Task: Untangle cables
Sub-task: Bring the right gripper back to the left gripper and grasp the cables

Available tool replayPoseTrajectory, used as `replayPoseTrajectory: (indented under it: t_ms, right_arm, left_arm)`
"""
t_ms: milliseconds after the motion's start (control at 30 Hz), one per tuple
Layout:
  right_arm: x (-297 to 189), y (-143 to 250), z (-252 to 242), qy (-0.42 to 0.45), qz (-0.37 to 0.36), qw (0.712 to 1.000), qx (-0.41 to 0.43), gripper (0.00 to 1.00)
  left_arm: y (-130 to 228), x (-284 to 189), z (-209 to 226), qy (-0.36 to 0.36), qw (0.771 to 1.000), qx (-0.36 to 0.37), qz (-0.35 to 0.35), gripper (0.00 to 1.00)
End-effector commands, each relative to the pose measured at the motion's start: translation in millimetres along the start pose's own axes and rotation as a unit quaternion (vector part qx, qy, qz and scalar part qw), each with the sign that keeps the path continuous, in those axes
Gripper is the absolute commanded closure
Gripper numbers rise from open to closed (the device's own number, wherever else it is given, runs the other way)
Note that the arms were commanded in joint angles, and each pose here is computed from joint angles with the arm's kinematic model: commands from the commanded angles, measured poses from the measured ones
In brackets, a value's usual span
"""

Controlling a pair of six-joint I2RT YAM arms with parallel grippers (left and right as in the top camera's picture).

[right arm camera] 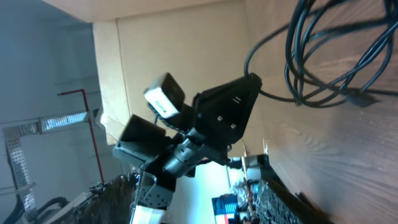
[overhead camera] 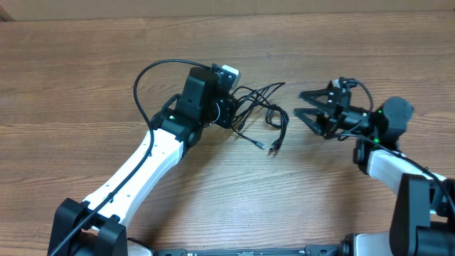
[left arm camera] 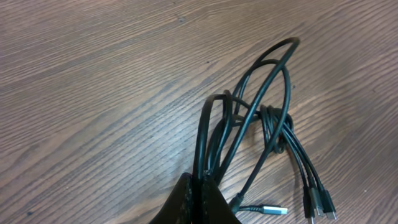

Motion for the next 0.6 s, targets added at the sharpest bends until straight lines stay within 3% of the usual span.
replayPoseTrajectory:
  t_ms: [0,233,500,567]
  right_arm:
    - [16.3,1.3,2.1,0.002,-0.016,0.999,-0.027,0.38]
    - [49.7,10.3,-27.0,0.066,-0.064,0.993,0.070,0.38]
    - [81.4,27.9,-28.3,0.078,-0.057,0.993,0.070,0.38]
    - [87.0,30.5,-28.6,0.082,-0.063,0.992,0.068,0.42]
  left_arm:
    - [0.7,3.2,0.3,0.013,1.000,-0.010,0.005,0.96]
    - [2.3,3.2,-2.6,0.028,0.999,-0.009,0.012,0.96]
    - [3.6,6.0,-1.6,0.026,0.999,-0.010,0.015,0.96]
    - [4.3,6.8,-1.6,0.027,0.999,-0.010,0.017,0.96]
Point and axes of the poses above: each gripper's point midway between its finger pads, its own x axis out along the fingers, its own z axis along the line the jaws close on, y = z × x, the point moved 9 cm from there along -x, back along the fingers, and after that the axes turned 14 degrees about -x, right-handed, at the moved point
